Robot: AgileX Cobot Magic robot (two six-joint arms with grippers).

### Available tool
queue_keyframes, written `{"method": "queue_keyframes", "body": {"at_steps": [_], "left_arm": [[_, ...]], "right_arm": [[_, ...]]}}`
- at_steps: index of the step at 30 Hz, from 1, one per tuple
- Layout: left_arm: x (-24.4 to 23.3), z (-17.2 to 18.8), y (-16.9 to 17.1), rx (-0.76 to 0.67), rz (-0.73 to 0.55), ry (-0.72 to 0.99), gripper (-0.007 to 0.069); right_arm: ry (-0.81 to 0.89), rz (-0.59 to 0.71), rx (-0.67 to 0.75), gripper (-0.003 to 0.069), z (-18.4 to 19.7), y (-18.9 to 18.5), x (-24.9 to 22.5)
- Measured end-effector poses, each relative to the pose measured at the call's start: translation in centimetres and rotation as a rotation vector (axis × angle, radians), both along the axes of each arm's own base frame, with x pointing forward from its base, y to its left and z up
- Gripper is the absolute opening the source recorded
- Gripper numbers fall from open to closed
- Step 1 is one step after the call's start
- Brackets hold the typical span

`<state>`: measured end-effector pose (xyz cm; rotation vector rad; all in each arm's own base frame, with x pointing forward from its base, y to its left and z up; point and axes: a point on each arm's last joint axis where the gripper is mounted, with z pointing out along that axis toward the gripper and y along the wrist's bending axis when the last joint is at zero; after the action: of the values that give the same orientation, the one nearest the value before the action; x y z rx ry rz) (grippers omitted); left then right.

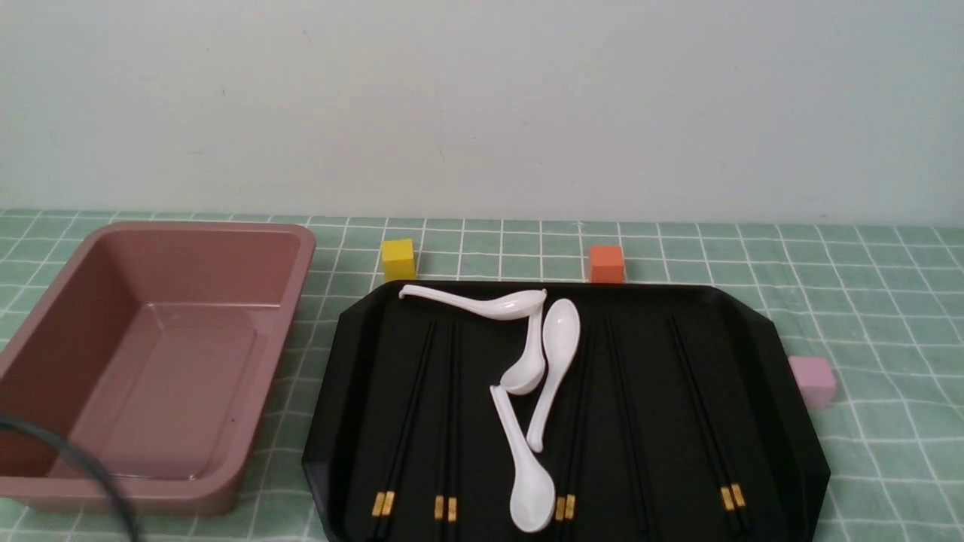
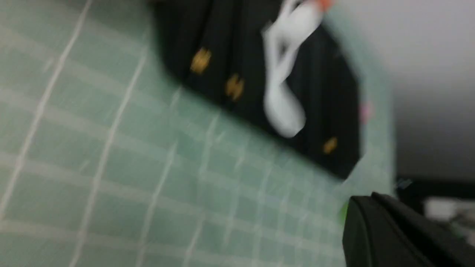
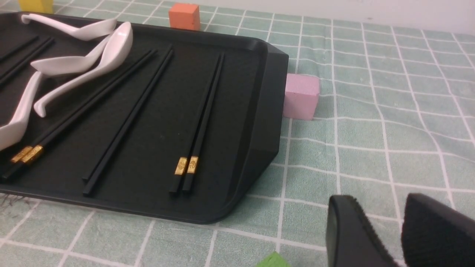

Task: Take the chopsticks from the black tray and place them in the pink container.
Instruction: 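Reach over to the black tray and grasp a pair of chopsticks with the left gripper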

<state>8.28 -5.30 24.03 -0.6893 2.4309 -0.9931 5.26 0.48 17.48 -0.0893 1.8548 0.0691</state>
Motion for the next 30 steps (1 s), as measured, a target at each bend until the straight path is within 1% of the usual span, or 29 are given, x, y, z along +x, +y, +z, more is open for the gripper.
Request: {"method": "queue_keyframes", "body": {"at_steps": [1, 2, 4, 6, 10, 11, 12, 14, 15, 17, 21, 23, 24, 25, 30], "left_arm": [[0.3, 0.0, -0.1, 0.013, -0.051, 0.051, -0.0013], [1.1, -0.1, -0.3, 0.054, -0.097, 0.131, -0.0013], [3.3, -0.3, -0.6, 0.114, -0.197, 0.237, -0.0013], [5.8, -0.1, -1.0, 0.139, -0.269, 0.294, -0.0013], [10.2, 0.4, -2.6, 0.181, -0.400, 0.321, -0.0013], [11.7, 0.5, -3.7, 0.197, -0.450, 0.333, -0.0013], [11.8, 0.4, -4.0, 0.201, -0.467, 0.335, -0.0013], [14.1, 0.2, -6.5, 0.245, -0.566, 0.347, -0.0013], [14.9, 0.0, -7.5, 0.269, -0.592, 0.351, -0.0013], [16.3, -0.5, -9.0, 0.321, -0.607, 0.356, -0.0006], [18.5, -1.6, -11.3, 0.468, -0.595, 0.337, 0.0041], [19.5, -2.2, -12.1, 0.561, -0.595, 0.307, 0.0085], [19.7, -2.2, -12.5, 0.575, -0.592, 0.292, 0.0099], [20.3, -2.6, -13.0, 0.634, -0.593, 0.264, 0.0135], [22.1, -3.8, -14.4, 0.737, -0.607, 0.213, 0.0255]], "right_arm": [[0.000, 0.000, 0.000, 0.0240, 0.0, 0.0, 0.0], [0.000, 0.000, 0.000, 0.0240, 0.0, 0.0, 0.0], [0.000, 0.000, 0.000, 0.0240, 0.0, 0.0, 0.0], [0.000, 0.000, 0.000, 0.0240, 0.0, 0.0, 0.0], [0.000, 0.000, 0.000, 0.0240, 0.0, 0.0, 0.0], [0.000, 0.000, 0.000, 0.0240, 0.0, 0.0, 0.0], [0.000, 0.000, 0.000, 0.0240, 0.0, 0.0, 0.0], [0.000, 0.000, 0.000, 0.0240, 0.0, 0.0, 0.0], [0.000, 0.000, 0.000, 0.0240, 0.0, 0.0, 0.0], [0.000, 0.000, 0.000, 0.0240, 0.0, 0.0, 0.0], [0.000, 0.000, 0.000, 0.0240, 0.0, 0.0, 0.0], [0.000, 0.000, 0.000, 0.0240, 0.0, 0.0, 0.0], [0.000, 0.000, 0.000, 0.0240, 0.0, 0.0, 0.0], [0.000, 0.000, 0.000, 0.0240, 0.0, 0.0, 0.0], [0.000, 0.000, 0.000, 0.0240, 0.0, 0.0, 0.0]]}}
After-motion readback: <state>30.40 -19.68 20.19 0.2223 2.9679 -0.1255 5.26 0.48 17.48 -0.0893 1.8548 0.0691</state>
